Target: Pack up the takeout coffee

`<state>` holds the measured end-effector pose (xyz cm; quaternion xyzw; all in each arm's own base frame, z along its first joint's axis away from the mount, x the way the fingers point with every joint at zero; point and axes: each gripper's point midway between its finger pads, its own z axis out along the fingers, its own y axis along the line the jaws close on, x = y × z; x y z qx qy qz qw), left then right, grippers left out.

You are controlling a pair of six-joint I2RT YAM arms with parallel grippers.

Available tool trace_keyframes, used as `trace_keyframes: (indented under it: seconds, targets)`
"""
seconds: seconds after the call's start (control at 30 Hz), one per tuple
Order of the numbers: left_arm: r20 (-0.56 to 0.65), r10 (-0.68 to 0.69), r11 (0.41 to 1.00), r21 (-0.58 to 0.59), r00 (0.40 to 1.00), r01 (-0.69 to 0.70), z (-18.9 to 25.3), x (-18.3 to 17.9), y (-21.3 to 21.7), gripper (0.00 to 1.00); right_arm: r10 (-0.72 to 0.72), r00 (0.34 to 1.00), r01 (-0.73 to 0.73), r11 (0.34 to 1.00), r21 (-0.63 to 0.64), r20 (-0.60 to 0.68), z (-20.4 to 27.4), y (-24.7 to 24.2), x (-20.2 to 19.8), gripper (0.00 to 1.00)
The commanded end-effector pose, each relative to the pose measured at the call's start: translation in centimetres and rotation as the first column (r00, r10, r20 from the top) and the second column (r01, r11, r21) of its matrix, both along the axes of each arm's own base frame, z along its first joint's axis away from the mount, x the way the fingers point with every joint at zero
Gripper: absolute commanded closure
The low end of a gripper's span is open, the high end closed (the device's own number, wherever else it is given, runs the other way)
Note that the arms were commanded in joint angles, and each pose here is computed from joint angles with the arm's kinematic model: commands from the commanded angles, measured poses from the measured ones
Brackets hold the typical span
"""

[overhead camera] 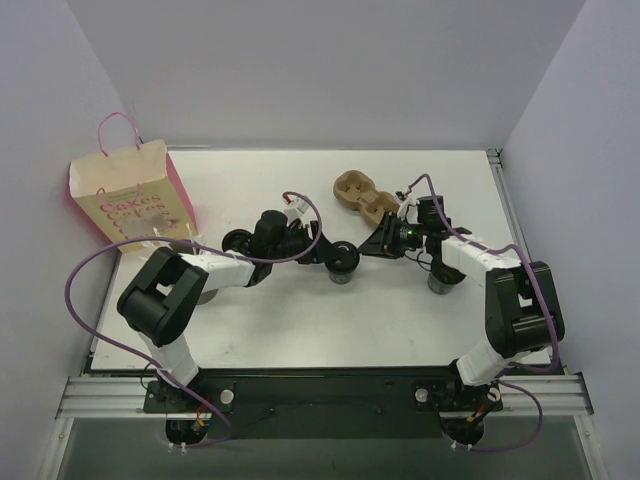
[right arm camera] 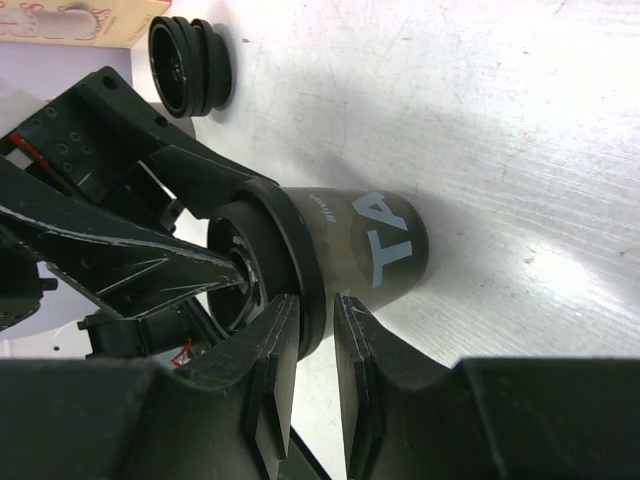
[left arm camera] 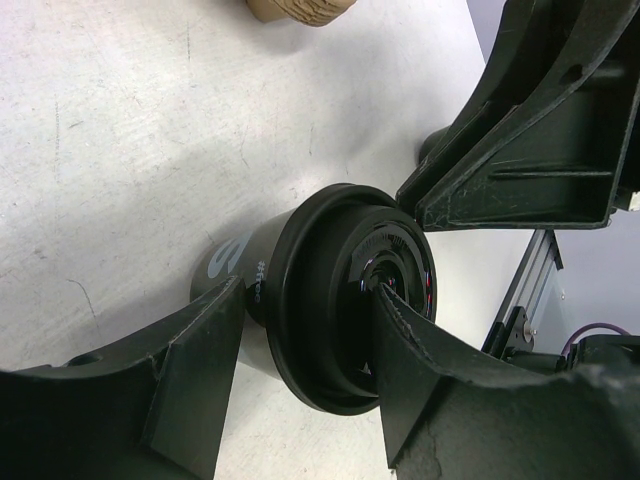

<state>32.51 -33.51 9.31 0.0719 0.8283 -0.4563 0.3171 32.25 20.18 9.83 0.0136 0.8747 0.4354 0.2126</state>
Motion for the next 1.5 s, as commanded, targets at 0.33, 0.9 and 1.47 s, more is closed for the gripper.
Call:
trace_keyframes:
  seconds: [0.33, 0.9, 1.47]
  targets:
    - [-0.260, 0.097, 0.916, 0.400, 0.961, 0.016, -13.0, -5.0, 6.7, 0.40, 0.021, 1.000, -0.020, 0.997, 0.078, -0.009, -1.1, 0.9, -0.1, 0.78]
    - [-0.284, 0.108, 0.906, 0.422, 0.953, 0.023, -14.4, -5.7, 7.1, 0.40, -0.049, 0.985, 0.084, 0.972, 0.218, -0.165, -5.2, 2.0, -3.1, 0.84]
    - [-0.291, 0.151, 0.881, 0.473, 0.945, 0.004, -16.1, -6.4, 8.5, 0.43, -0.242, 0.931, 0.221, 0.969, -0.107, -0.272, -11.2, 0.2, -7.9, 0.86]
